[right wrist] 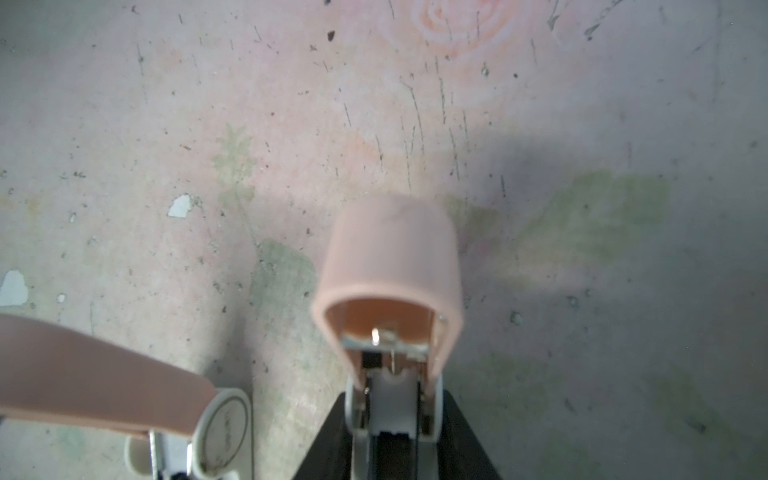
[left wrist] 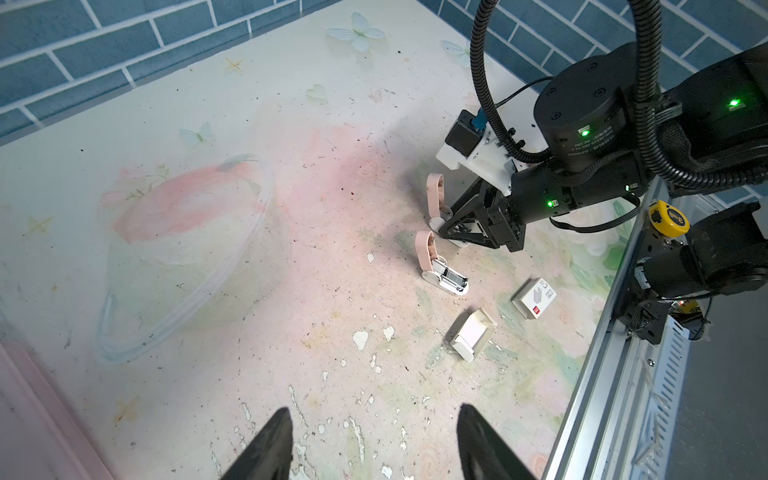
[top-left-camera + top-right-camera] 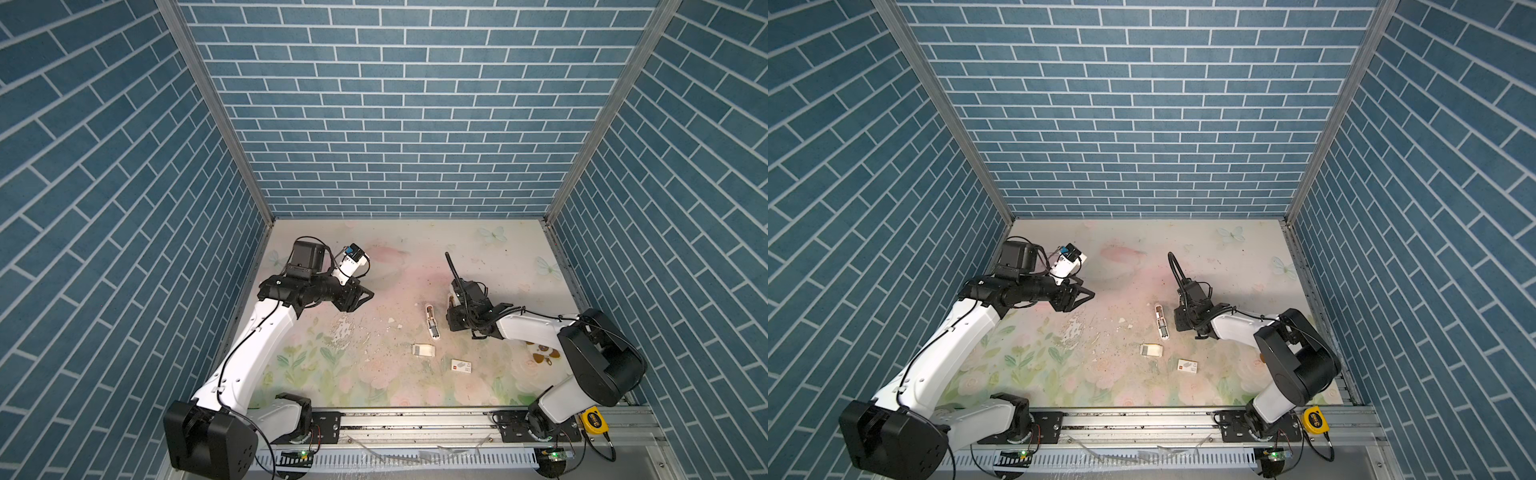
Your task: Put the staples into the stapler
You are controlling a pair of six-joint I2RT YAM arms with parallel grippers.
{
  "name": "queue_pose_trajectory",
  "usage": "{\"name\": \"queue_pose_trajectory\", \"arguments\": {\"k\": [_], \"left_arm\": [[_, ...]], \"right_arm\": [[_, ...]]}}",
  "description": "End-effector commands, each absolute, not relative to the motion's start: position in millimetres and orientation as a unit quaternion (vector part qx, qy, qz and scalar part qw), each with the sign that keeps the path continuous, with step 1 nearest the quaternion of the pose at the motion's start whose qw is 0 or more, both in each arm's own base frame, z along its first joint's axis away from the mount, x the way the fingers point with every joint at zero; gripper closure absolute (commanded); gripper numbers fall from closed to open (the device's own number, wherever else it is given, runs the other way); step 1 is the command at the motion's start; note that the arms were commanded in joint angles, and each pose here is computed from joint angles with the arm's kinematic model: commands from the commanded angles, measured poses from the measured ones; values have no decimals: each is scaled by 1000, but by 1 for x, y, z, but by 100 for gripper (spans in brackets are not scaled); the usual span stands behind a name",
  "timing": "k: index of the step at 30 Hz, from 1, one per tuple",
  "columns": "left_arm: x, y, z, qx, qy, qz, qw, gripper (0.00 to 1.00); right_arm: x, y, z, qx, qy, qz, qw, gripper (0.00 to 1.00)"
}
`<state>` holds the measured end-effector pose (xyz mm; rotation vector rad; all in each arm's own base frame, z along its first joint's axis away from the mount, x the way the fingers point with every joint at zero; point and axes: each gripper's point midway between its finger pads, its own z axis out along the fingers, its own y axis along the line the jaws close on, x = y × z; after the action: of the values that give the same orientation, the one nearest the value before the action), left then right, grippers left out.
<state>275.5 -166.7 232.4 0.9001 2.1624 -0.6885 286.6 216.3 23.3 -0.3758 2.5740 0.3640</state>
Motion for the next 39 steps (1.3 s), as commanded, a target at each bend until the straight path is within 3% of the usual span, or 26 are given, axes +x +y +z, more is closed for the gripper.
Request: {"name": "queue_pose_trajectory", "arguments": {"k": [1, 13, 23, 31, 39], "left_arm": [[275, -165, 233, 347, 831, -262, 348, 35], [274, -164, 235, 346, 830, -262, 350, 35], [273, -164, 238, 346, 829, -263, 353, 35], [272, -165, 242, 346, 826, -266, 357, 35], [276, -167, 241, 348, 826, -268, 353, 35]], "right_arm": [[282, 218, 20, -159, 949, 133, 236, 67], [275, 216, 22, -156, 949, 134, 240, 60], [277, 210, 55, -140, 942, 134, 273, 57], [251, 193, 86, -82, 944, 147, 284, 59], [210, 221, 113, -50, 946, 171, 271, 62]]}}
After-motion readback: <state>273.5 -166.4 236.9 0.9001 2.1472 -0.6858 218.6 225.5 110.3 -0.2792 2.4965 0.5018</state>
